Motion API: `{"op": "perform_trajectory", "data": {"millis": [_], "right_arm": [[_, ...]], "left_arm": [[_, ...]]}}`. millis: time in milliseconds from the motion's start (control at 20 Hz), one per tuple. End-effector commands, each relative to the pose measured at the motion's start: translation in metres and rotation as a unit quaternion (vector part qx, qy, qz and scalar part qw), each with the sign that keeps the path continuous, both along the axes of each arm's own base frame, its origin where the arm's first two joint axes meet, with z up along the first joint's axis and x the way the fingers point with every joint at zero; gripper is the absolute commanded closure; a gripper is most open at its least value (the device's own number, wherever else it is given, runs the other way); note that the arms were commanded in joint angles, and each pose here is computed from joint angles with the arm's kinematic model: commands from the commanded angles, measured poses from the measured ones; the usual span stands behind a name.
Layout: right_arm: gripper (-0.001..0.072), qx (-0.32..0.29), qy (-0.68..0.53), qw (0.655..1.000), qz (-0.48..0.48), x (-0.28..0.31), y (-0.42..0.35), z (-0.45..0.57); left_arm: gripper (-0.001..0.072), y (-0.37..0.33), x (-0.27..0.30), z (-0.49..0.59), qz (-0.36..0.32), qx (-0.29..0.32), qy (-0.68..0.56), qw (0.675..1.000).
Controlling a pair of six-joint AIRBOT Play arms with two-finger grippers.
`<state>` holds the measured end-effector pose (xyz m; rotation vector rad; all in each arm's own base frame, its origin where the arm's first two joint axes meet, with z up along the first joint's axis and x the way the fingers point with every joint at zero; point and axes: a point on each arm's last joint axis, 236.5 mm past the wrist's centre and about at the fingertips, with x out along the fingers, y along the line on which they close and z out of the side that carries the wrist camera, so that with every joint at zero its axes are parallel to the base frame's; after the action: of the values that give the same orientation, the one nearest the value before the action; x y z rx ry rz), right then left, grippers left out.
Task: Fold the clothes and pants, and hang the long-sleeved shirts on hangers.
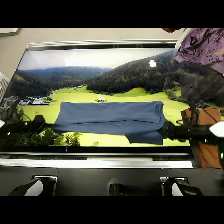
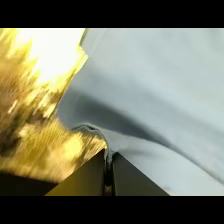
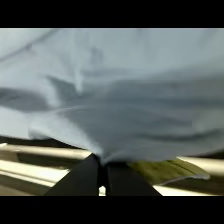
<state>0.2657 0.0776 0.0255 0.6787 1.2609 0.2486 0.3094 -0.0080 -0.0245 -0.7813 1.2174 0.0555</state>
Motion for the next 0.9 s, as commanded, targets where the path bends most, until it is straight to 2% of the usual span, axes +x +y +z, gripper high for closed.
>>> {"op": "perform_trajectory", "data": {"millis": [0, 300, 450, 600, 850], "right_arm": [[0.0687, -0.007, -0.001, 1.0, 0.013, 0.047, -0.013, -0.01], [0.0687, -0.004, 0.02, 1.0, 0.005, 0.106, -0.028, -0.036], [0.0687, -0.022, 0.012, 0.999, 0.02, 0.131, -0.023, -0.047], [0.0687, -0.067, 0.026, 0.997, 0.02, 0.15, -0.031, -0.066], [0.0687, -0.073, 0.015, 0.997, -0.016, 0.182, -0.042, -0.075]], "left_arm": [[0.0694, -0.003, 0.049, -0.01, -0.019, 0.012, -0.014, 1.0], [0.0694, -0.013, 0.124, -0.023, -0.053, 0.012, -0.015, 0.998], [0.0695, -0.02, 0.154, -0.033, -0.069, 0.01, -0.014, 0.997], [0.0694, -0.024, 0.173, -0.046, -0.074, 0.005, -0.003, 0.997], [0.0694, -0.025, 0.181, -0.067, -0.071, 0.003, 0.02, 0.997]]}}
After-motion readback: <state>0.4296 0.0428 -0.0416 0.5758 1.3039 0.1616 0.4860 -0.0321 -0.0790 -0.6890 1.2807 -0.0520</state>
